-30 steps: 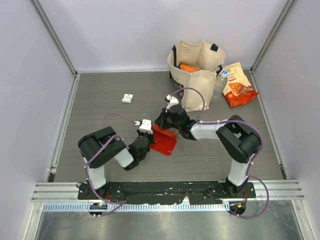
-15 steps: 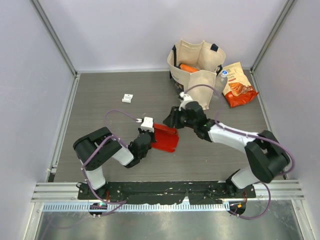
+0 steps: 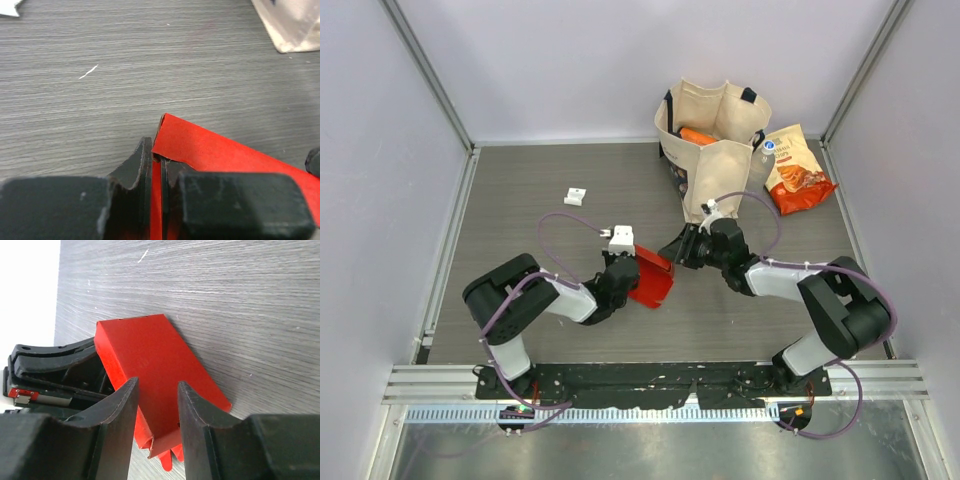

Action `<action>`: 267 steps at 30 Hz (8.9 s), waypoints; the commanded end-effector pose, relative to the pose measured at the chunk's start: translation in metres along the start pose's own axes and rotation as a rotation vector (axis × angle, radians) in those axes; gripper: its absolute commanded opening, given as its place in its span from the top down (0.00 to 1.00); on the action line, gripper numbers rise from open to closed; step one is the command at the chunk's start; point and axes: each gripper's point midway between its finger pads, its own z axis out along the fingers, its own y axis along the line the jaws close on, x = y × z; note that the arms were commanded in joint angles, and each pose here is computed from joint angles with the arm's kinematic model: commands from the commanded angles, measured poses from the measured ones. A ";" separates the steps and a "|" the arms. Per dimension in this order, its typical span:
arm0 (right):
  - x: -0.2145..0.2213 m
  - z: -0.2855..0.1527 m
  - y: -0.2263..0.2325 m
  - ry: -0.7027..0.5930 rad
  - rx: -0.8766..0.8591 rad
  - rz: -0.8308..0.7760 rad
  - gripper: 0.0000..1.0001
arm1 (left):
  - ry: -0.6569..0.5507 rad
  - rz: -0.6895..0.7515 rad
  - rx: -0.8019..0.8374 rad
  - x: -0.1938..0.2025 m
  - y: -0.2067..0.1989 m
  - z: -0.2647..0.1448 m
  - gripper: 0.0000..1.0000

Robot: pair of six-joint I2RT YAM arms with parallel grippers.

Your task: Fold the paper box

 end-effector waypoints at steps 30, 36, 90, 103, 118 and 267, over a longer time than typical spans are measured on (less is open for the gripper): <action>-0.005 -0.046 -0.032 0.062 0.113 0.029 0.31 | 0.340 -0.115 -0.039 0.002 0.046 -0.098 0.40; -0.003 -0.065 -0.007 0.019 0.134 -0.198 0.31 | 0.577 -0.421 -0.109 0.025 0.072 -0.110 0.34; -0.004 0.008 0.003 -0.096 0.090 0.315 0.46 | 0.451 -0.603 0.272 -0.057 0.021 -0.117 0.23; -0.004 -0.004 -0.008 -0.160 0.112 0.331 0.43 | 0.491 -0.510 0.392 -0.080 -0.025 -0.066 0.18; -0.008 -0.010 -0.025 -0.177 0.147 0.323 0.42 | 0.581 -0.378 0.185 -0.049 0.000 -0.042 0.29; 0.049 0.020 0.000 -0.087 0.384 -0.416 1.00 | 0.663 -0.363 -0.207 0.048 0.029 -0.081 0.89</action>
